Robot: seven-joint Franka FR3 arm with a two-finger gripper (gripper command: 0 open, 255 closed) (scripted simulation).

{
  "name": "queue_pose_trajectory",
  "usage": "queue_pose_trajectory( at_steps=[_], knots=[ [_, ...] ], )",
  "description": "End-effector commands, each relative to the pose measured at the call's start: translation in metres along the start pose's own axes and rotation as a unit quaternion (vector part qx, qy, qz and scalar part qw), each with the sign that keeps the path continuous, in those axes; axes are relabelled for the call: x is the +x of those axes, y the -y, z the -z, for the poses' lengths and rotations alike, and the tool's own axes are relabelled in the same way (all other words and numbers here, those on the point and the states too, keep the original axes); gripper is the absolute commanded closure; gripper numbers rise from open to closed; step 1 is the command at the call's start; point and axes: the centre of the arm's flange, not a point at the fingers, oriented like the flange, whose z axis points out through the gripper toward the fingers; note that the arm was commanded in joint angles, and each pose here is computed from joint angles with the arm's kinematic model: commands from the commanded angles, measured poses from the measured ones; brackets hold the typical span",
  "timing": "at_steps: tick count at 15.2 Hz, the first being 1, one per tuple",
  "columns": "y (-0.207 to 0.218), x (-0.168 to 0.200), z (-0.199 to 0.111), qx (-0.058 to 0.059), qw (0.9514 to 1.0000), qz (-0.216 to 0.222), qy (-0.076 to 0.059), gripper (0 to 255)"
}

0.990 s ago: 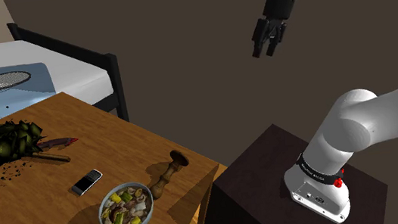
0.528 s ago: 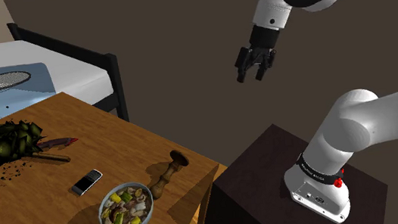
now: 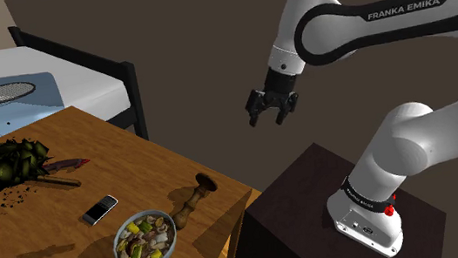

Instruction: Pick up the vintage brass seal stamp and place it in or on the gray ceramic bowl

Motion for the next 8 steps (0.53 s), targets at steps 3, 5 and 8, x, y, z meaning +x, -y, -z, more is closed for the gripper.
queue_pose_trajectory(
  at_steps=[3, 5, 8],
  knots=[
    [0.023, -0.005, -0.047, 0.003, 0.9986, -0.051, -0.010, 0],
    [0.036, -0.005, -0.070, 0.004, 0.9970, -0.076, -0.014, 0],
    [0.054, -0.005, -0.105, 0.005, 0.9935, -0.112, -0.020, 0]
  ],
)
